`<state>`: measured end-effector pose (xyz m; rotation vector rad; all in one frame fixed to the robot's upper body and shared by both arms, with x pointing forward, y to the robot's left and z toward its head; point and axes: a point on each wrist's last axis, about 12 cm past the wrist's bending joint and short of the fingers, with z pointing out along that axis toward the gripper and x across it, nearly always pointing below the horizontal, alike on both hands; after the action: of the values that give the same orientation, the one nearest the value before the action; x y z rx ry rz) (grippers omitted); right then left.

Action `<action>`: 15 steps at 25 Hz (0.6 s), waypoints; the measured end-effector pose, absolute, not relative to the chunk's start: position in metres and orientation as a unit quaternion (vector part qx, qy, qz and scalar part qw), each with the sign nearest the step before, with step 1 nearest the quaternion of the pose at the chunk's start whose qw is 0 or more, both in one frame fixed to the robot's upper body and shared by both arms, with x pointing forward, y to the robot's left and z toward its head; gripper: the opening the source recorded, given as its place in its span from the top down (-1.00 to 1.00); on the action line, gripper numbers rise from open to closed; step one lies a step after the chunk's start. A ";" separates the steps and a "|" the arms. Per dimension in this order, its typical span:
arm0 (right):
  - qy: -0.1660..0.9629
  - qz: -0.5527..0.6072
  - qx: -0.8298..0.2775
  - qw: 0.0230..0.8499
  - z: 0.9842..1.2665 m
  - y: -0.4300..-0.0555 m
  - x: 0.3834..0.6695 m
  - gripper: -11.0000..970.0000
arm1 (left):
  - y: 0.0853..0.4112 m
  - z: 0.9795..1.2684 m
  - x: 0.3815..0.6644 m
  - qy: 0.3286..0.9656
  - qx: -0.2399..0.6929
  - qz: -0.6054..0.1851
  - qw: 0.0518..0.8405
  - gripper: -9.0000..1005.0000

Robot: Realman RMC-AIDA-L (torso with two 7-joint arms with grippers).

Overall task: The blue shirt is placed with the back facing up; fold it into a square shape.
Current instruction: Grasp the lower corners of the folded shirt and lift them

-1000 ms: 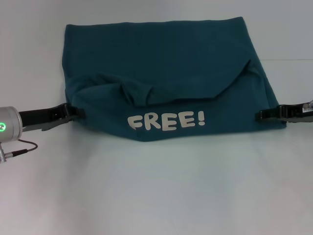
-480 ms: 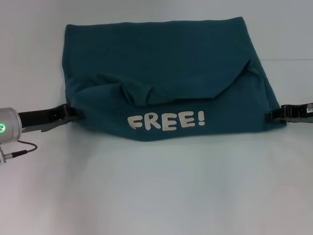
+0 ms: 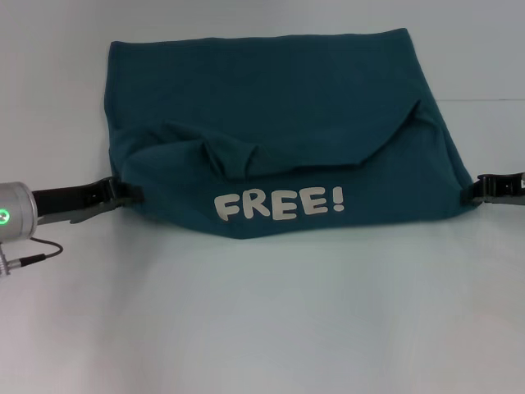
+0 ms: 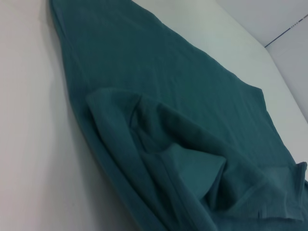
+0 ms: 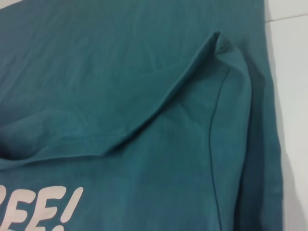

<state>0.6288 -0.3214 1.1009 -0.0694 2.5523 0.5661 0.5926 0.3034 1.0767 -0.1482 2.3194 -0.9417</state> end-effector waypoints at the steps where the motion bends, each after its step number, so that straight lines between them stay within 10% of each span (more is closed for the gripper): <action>1: 0.943 0.211 -0.027 0.257 1.102 -0.322 0.628 0.69 | 0.304 1.077 0.592 0.879 -0.055 -0.357 0.311 0.89; 15: 0.954 0.264 -0.074 0.122 1.125 -0.361 0.579 0.91 | 0.323 1.093 0.538 0.911 0.043 -0.376 0.163 0.89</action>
<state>0.5789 -0.3608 1.1245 -0.2171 2.7837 0.7717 0.5382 0.3228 1.0932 0.1225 2.5980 -1.0737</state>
